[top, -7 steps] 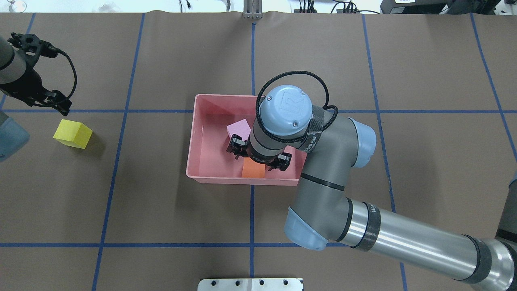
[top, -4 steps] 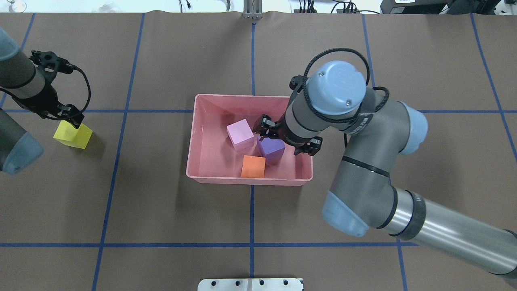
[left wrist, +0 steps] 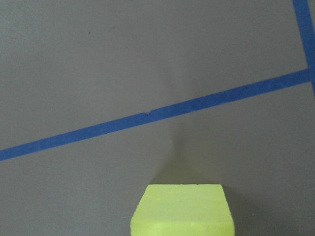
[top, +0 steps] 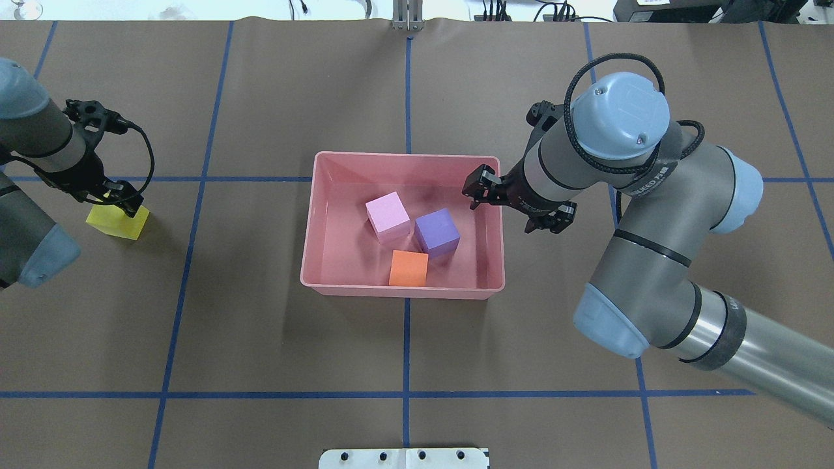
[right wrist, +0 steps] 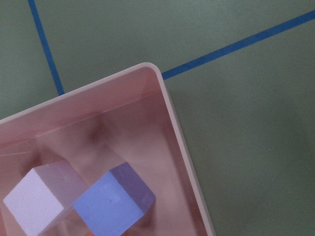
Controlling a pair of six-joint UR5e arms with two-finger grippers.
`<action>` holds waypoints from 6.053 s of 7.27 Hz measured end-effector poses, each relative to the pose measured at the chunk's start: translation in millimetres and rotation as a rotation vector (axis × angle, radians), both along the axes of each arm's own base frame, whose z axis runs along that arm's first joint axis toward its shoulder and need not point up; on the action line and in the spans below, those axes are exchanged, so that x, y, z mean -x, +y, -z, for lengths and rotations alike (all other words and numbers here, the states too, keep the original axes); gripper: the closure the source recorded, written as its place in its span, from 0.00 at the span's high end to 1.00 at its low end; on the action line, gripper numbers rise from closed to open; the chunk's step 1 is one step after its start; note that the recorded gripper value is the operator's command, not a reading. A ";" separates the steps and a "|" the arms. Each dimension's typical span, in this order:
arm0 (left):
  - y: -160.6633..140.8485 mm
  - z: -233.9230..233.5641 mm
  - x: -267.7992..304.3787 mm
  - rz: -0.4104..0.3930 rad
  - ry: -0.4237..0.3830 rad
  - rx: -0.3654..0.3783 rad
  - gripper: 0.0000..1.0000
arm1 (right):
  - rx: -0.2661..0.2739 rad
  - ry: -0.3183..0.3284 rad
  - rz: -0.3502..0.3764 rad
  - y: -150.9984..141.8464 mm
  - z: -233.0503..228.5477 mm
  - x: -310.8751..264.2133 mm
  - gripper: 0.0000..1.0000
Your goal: Place blocks into pink bin with both arms
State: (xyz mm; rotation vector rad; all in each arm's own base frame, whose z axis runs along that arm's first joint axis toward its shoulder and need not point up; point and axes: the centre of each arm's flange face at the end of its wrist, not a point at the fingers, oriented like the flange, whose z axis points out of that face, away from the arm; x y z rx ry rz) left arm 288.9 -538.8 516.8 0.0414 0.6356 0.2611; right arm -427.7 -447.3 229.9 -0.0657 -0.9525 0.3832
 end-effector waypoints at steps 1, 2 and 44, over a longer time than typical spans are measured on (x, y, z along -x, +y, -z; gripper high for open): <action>1.4 -6.0 -6.5 -0.004 0.000 0.007 0.99 | 0.002 0.001 -0.008 -3.9 -1.9 -4.8 1.00; 2.2 -13.4 -12.1 -0.009 0.001 0.009 0.37 | 0.003 0.001 -0.020 -9.9 -2.2 -12.0 1.00; 86.7 -140.5 393.3 0.277 0.227 0.115 1.00 | -0.239 0.203 0.289 -19.5 -403.1 -476.0 1.00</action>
